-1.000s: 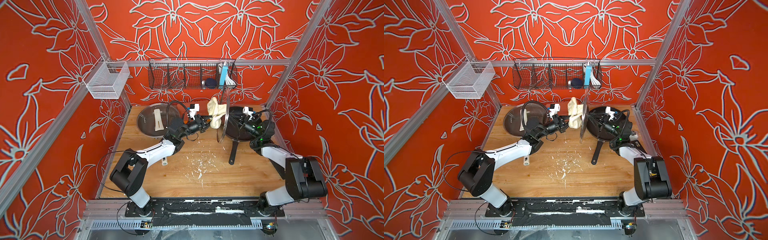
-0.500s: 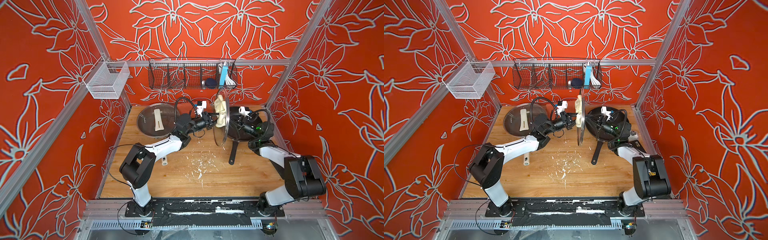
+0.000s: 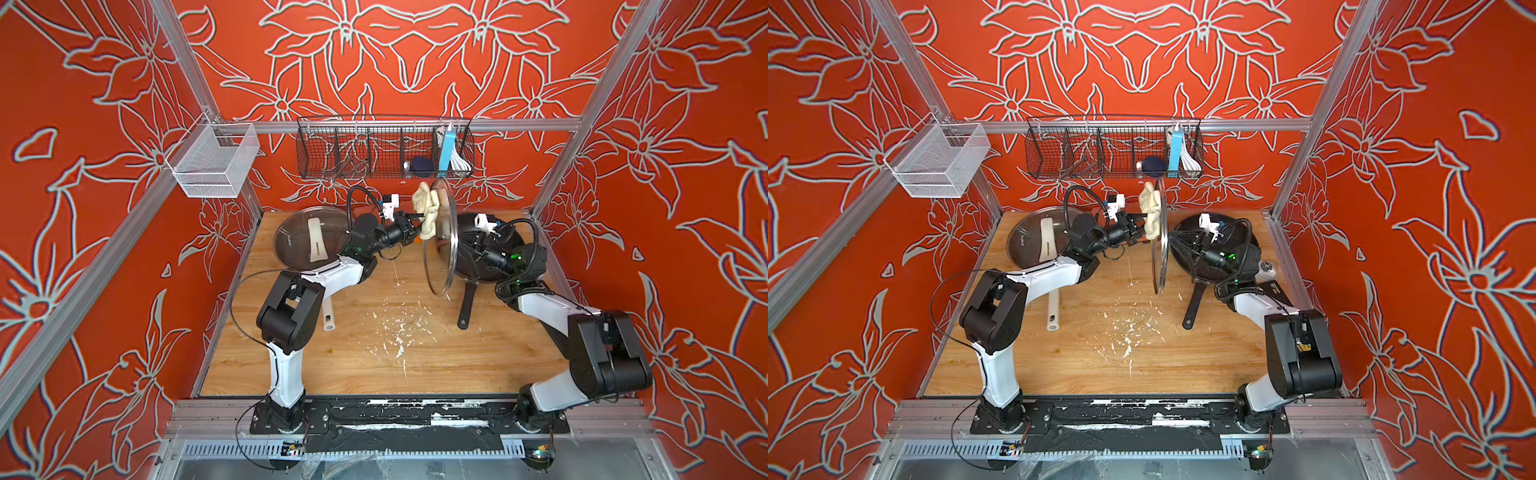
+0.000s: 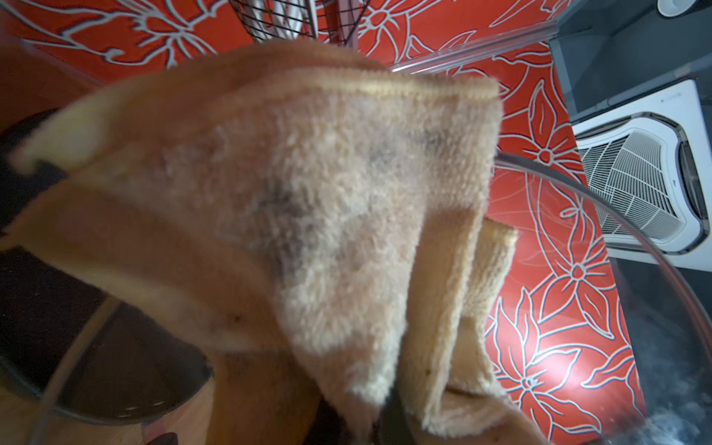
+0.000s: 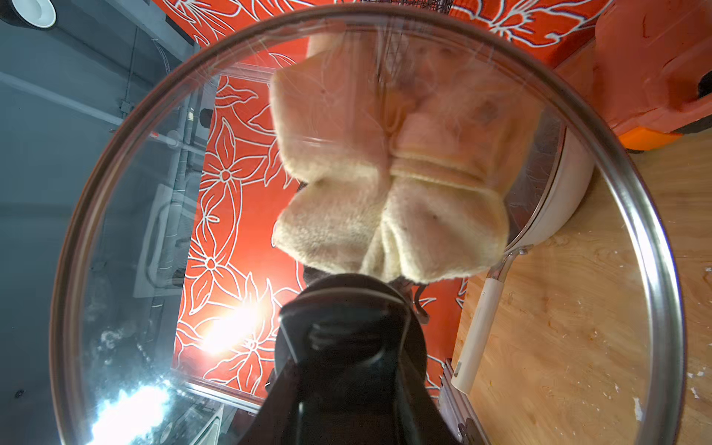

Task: Wipe the pot lid with a cloth
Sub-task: Wipe the pot lid.

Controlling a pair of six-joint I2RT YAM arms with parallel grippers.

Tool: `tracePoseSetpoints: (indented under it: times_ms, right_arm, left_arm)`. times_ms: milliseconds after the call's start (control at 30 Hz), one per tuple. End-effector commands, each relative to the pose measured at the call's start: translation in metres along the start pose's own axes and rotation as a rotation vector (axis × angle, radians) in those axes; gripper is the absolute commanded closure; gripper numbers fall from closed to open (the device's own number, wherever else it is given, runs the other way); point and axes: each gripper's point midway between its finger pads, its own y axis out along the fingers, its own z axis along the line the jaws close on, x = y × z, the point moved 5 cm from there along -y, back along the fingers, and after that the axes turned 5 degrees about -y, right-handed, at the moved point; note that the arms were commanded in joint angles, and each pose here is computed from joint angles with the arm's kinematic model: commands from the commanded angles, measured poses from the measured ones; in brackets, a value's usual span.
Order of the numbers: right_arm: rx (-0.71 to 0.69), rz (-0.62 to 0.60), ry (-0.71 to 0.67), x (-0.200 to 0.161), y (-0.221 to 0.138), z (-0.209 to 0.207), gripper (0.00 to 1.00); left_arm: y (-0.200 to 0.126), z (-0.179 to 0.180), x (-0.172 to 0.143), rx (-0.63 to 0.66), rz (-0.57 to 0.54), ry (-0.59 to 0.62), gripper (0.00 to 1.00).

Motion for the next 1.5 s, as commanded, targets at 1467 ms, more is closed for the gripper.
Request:
tracePoseSetpoints:
  times_ms: [1467]
  right_arm:
    - [0.163, 0.029, -0.224, 0.003, 0.010, 0.065, 1.00]
  left_arm:
    - [0.003, 0.009, -0.008, 0.041, 0.065, 0.146, 1.00]
